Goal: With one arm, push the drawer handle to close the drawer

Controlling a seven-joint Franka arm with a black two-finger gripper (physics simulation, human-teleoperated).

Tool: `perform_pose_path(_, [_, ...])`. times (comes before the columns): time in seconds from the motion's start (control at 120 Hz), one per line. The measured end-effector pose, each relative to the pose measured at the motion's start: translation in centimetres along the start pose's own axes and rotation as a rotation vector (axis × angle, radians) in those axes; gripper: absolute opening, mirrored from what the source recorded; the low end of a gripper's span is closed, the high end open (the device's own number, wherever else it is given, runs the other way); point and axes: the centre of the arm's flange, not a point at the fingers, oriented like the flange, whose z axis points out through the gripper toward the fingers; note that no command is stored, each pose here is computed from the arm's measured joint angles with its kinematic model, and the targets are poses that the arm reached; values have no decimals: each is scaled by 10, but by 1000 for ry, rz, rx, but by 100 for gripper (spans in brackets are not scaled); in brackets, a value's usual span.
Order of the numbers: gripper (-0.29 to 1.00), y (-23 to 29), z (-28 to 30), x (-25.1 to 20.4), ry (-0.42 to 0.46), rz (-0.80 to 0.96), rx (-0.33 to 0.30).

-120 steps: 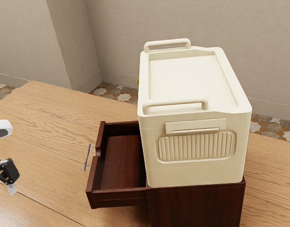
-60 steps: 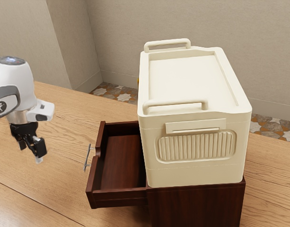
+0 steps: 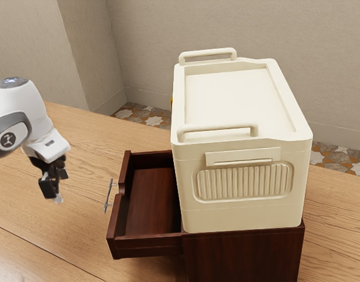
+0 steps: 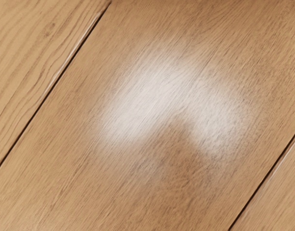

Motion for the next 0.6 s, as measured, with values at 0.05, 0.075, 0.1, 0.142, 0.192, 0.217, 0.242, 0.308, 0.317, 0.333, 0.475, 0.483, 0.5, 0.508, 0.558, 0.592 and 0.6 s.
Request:
perform_pose_path(0.05, [68, 1, 1, 7, 18, 60, -1])
perform_pose_path(0.075, [68, 2, 1, 12, 26, 93, -1])
perform_pose_path(0.1, [68, 3, 2, 16, 33, 123, 1])
perform_pose_path(0.142, [67, 5, 2, 22, 49, 166, 3])
perform_pose_path(0.192, [64, 6, 1, 28, 76, 202, 0])
perform_pose_path(0.217, [59, 8, 1, 29, 92, 211, -7])
perform_pose_path(0.242, [52, 10, 2, 29, 106, 216, -14])
perform_pose_path(0.308, [34, 17, 7, 29, 131, 229, -34])
perform_pose_path(0.317, [32, 18, 7, 29, 134, 231, -36])
perform_pose_path(0.333, [28, 19, 8, 29, 137, 236, -40])
perform_pose_path(0.475, [7, 23, 9, 42, 169, 278, -53])
perform_pose_path(0.483, [7, 22, 9, 43, 170, 280, -53])
perform_pose_path(0.5, [5, 22, 9, 44, 172, 283, -53])
perform_pose_path(0.508, [5, 21, 9, 45, 174, 285, -53])
perform_pose_path(0.558, [1, 20, 9, 48, 180, 292, -56])
perform_pose_path(0.592, [0, 19, 10, 51, 184, 299, -58])
perform_pose_path(0.6, [-1, 20, 10, 51, 185, 301, -59])
